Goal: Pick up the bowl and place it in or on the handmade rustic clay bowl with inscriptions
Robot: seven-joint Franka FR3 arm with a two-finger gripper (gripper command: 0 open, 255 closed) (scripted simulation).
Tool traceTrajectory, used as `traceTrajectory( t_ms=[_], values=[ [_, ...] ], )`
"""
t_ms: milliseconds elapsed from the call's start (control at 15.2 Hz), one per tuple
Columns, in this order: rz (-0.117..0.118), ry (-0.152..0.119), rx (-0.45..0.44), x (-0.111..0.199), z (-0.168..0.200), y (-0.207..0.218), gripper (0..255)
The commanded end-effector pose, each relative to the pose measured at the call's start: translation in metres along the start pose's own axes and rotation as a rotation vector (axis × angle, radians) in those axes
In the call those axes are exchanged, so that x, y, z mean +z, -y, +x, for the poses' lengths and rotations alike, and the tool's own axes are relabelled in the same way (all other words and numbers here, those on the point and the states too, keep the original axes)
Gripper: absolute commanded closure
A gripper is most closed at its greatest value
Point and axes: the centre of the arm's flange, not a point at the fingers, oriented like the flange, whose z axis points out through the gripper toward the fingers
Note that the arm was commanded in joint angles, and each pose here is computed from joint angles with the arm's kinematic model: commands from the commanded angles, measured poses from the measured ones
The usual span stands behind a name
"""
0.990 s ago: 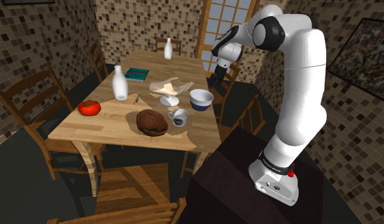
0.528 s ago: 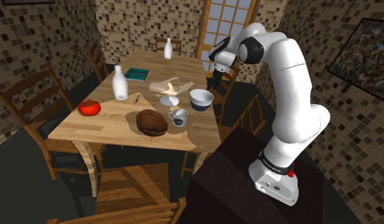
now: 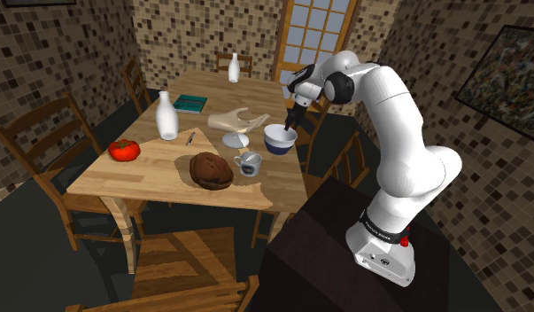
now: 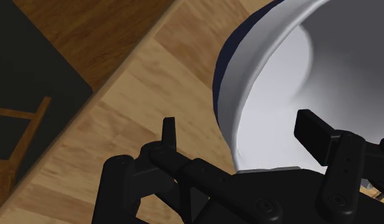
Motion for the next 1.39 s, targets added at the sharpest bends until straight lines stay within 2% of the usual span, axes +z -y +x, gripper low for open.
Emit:
traceTrajectory(
  t_ms=[0, 132, 594, 660, 1320],
  values=[
    [0.0, 0.0, 0.0, 0.0107, -0.0003, -0.0005, 0],
    [0.0, 0.0, 0.0, 0.019, -0.0003, -0.0005, 0],
    [0.0, 0.0, 0.0, 0.019, -0.0003, -0.0005, 0],
    [0.0, 0.0, 0.0, 0.019, -0.0003, -0.0005, 255],
    [0.0, 0.0, 0.0, 0.0139, 0.0001, 0.0007, 255]
  ],
)
